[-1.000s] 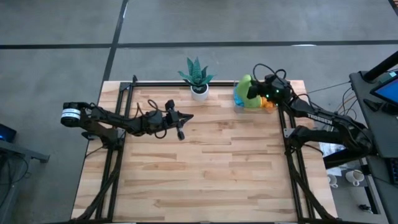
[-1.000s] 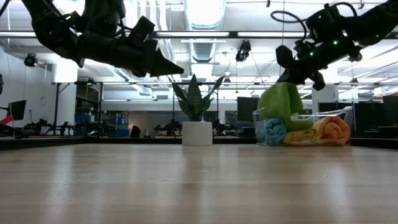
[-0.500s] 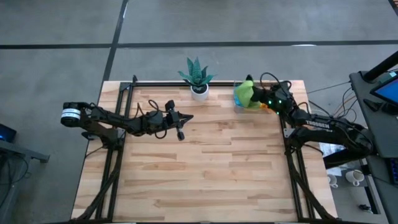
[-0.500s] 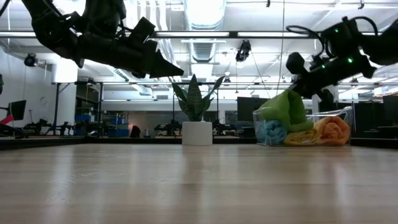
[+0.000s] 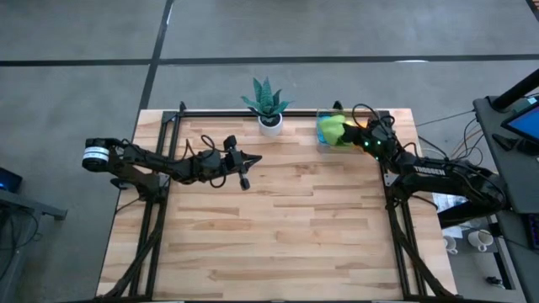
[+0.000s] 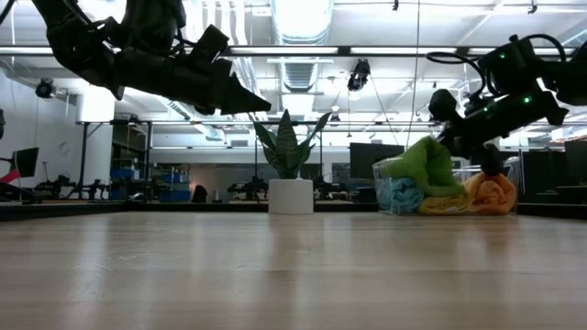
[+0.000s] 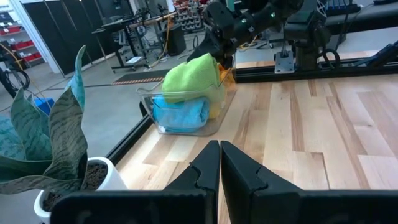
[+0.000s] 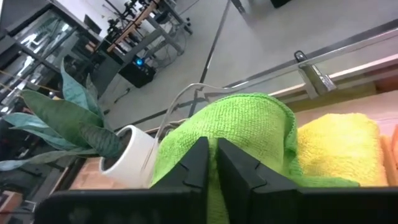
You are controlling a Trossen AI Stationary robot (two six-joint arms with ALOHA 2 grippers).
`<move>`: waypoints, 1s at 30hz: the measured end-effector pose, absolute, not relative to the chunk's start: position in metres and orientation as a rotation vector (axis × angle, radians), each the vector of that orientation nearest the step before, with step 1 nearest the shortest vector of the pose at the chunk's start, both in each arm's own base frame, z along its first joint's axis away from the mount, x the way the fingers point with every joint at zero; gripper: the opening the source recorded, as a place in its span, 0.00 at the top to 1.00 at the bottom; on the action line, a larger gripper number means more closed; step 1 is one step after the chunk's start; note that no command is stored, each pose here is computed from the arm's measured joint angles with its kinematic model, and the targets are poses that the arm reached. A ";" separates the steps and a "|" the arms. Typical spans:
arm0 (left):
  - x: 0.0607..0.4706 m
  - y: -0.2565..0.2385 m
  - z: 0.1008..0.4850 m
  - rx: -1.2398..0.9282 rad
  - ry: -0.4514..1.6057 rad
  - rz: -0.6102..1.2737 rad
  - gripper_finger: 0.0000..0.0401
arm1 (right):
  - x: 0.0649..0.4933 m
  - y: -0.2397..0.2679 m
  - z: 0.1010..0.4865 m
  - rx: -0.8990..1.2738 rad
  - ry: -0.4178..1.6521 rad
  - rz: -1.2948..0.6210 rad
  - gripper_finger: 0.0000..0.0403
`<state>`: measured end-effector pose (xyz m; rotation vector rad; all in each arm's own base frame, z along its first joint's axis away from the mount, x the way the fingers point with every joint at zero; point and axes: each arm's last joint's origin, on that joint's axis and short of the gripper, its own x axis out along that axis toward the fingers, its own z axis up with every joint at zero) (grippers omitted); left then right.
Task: Roll microfiber towels into tight, uniform cylinder then place into a basket
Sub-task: Roll the green microfiber cloth
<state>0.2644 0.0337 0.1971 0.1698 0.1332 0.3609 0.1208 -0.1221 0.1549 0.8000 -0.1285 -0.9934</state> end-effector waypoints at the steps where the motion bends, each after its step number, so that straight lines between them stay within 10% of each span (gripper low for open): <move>1: 0.264 0.034 0.197 0.170 0.133 0.361 1.00 | 0.121 -0.122 0.155 0.799 -0.126 -0.993 0.93; 15: 0.264 0.034 0.197 0.170 0.137 0.361 1.00 | 0.132 -0.133 0.189 0.590 -0.017 -0.980 0.53; 30: 0.264 0.034 0.194 0.172 0.164 0.359 1.00 | 0.128 -0.082 0.274 0.113 0.828 -0.840 0.49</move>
